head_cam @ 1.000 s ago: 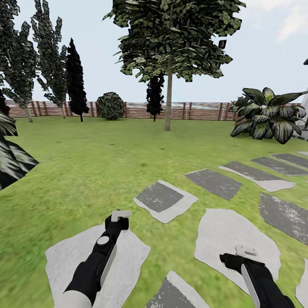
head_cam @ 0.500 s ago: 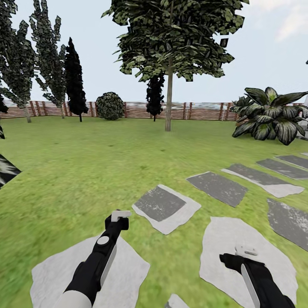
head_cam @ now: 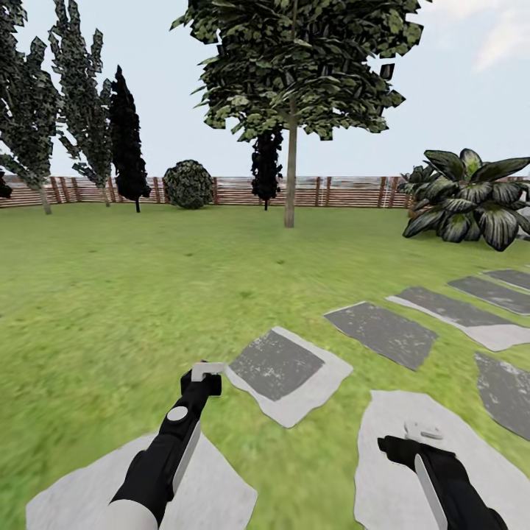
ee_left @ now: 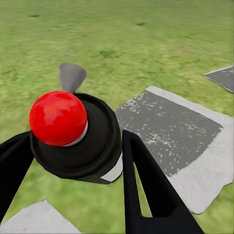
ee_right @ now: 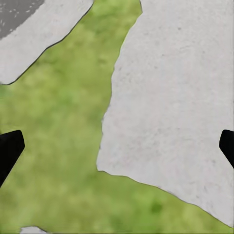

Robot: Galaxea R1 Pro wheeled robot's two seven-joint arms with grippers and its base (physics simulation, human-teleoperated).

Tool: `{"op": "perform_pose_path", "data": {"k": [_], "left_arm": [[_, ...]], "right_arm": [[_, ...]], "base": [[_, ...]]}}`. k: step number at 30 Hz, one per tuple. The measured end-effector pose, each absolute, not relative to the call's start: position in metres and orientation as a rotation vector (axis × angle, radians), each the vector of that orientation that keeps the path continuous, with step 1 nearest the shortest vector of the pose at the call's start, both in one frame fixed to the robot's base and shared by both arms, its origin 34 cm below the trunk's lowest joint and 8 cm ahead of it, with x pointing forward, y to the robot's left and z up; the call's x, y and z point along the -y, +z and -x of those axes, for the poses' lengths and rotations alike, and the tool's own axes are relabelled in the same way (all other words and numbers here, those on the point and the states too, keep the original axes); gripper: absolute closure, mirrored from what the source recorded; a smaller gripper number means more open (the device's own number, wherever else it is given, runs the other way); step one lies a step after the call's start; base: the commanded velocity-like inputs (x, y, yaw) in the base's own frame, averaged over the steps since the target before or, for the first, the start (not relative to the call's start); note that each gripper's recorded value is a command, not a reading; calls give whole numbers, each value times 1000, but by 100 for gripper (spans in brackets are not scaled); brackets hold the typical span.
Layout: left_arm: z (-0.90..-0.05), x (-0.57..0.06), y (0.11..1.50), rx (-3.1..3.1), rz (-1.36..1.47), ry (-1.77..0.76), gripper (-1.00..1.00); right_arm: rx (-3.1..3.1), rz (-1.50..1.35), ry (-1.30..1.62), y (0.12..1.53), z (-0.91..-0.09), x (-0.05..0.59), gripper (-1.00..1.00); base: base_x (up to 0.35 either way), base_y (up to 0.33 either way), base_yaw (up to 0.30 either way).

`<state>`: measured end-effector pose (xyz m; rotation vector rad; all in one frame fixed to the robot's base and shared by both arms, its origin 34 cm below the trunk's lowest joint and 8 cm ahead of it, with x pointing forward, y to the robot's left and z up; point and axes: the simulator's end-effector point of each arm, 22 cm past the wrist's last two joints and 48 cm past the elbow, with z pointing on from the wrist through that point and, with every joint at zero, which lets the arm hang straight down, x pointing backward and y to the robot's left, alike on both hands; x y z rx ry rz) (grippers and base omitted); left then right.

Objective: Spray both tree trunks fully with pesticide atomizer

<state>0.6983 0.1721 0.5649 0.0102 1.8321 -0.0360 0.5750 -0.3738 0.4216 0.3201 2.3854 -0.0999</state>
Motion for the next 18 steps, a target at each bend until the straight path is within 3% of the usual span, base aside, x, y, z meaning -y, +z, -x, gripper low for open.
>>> {"op": "perform_pose_path", "data": {"k": [18], "left_arm": [[-698,-172,565,-1833,-10,-36,100]], "right_arm": [[-2385,-320,-100,422,-575,374,-100]], "base": [[337,0,0]]}}
